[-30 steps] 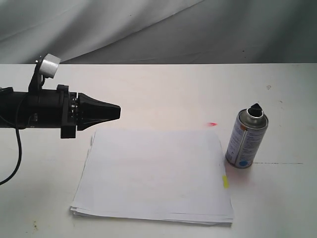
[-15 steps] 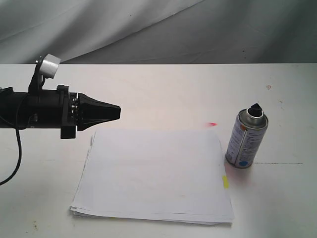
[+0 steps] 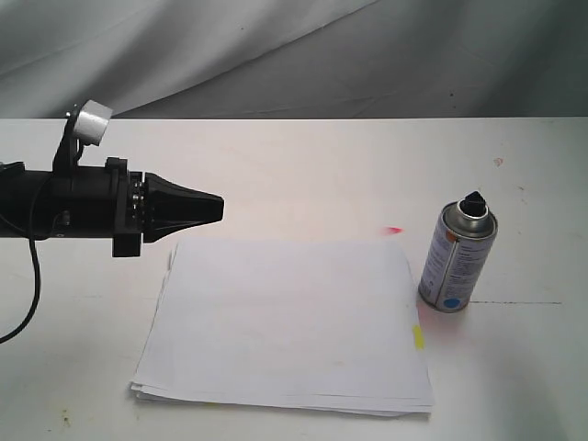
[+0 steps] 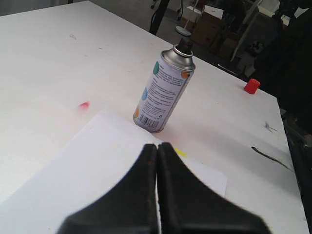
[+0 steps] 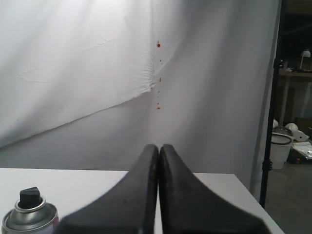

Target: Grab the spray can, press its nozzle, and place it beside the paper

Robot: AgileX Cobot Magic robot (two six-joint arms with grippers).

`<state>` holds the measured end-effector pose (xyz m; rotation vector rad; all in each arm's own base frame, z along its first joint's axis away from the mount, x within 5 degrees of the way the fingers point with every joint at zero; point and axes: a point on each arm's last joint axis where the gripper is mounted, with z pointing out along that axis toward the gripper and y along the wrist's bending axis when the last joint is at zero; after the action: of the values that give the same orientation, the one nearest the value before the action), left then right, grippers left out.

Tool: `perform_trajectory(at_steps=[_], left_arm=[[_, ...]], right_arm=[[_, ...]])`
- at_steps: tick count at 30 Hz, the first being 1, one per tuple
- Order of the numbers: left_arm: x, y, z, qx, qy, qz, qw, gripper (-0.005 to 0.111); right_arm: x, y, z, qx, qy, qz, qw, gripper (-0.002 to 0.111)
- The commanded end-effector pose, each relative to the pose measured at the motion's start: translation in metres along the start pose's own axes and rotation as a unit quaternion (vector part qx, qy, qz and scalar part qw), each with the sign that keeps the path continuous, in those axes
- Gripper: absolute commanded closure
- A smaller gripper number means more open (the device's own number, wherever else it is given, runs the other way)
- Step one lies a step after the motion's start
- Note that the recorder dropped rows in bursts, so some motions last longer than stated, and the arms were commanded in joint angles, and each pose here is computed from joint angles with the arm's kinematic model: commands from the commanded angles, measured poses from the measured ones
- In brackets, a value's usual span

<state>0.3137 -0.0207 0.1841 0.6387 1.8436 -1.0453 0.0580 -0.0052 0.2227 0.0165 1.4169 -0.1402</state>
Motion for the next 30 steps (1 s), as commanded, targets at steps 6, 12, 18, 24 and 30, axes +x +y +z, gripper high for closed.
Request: perform_trajectory(at_steps=[6,12,18,24,30], left_arm=[[-0.002,-0.002,-0.001,0.003,-0.007,0.001,1.000,0.107],[-0.002,-0.002,-0.001,0.003,-0.007,0.001,1.000,0.107],[-0.002,-0.002,-0.001,0.003,-0.007,0.001,1.000,0.107],[-0.008,-0.005,-0.007,-0.004,-0.013,0.018,1.000,0.107],[-0.031,-0.010,-0.024,-0.136,0.020,0.101,0.985,0.107]], right_arm=[[0.012,-0.001,-0.003,0.008,0.050,-0.013,0.999,0.108],[0.012,-0.001,-0.003,0.008,0.050,-0.013,0.999,0.108],[0.012,-0.001,-0.003,0.008,0.050,-0.013,0.999,0.108],[0.012,-0.001,-0.003,0.008,0.050,-0.013,0.999,0.108],[0.012,-0.001,-0.003,0.008,0.051,-0.013,0.999,0.108]])
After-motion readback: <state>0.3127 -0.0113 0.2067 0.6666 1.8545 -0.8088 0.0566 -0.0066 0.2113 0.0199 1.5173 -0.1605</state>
